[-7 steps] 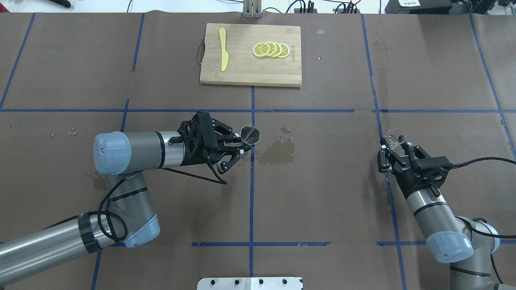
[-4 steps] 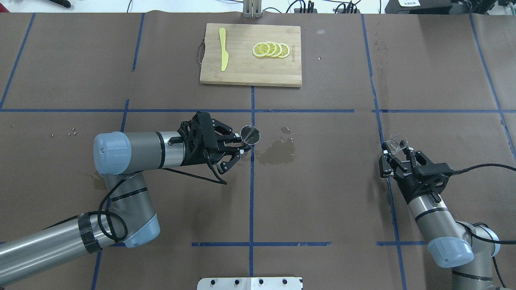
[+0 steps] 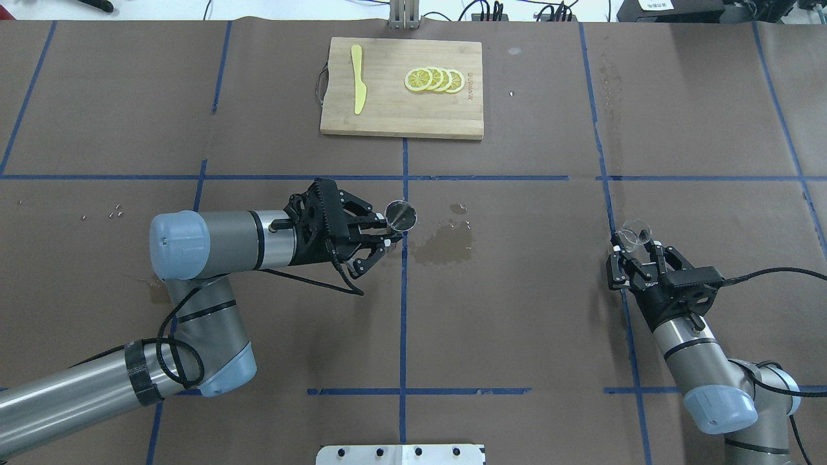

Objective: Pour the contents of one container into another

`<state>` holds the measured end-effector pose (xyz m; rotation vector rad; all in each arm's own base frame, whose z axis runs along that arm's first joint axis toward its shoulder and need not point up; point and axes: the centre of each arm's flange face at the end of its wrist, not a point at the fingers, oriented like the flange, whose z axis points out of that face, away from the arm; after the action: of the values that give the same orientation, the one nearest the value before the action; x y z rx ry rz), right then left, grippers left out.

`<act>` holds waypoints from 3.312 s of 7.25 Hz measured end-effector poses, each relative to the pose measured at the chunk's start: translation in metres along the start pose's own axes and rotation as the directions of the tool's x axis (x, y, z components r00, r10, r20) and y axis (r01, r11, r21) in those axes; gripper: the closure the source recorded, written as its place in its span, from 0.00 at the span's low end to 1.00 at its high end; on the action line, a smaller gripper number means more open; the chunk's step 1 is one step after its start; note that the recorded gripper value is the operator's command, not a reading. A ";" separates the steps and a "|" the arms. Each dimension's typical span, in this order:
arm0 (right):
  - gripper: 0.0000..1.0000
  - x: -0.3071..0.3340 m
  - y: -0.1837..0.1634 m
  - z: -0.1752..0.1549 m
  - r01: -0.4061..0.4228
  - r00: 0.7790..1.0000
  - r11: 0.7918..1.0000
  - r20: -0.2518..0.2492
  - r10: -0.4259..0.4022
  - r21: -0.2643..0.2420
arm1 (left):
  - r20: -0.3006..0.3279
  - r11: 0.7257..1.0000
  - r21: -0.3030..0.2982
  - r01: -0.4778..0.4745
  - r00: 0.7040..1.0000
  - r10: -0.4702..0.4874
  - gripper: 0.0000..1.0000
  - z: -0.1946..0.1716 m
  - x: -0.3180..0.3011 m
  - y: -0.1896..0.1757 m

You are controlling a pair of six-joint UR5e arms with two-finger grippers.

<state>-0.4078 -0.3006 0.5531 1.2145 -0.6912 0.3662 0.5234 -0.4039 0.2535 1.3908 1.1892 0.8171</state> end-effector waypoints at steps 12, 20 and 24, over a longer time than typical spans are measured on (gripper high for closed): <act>1.00 -0.016 -0.022 -0.006 -0.026 0.999 1.000 0.025 0.026 0.010 | 0.031 1.000 0.018 -0.009 0.999 0.009 1.00 -0.044 -0.019 0.002; 1.00 -0.017 -0.023 -0.006 -0.030 0.999 1.000 0.026 0.029 0.011 | 0.177 0.999 -0.031 0.041 0.984 -0.035 1.00 -0.254 -0.074 0.119; 1.00 -0.017 -0.024 -0.006 -0.030 0.999 0.999 0.026 0.030 0.012 | 0.347 0.967 0.146 0.208 0.905 -0.247 1.00 -0.337 -0.074 0.163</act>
<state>-0.4039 -0.3008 0.5236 1.2237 -0.7314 0.3807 0.2218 -0.3649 0.4838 1.3840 1.0877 0.3152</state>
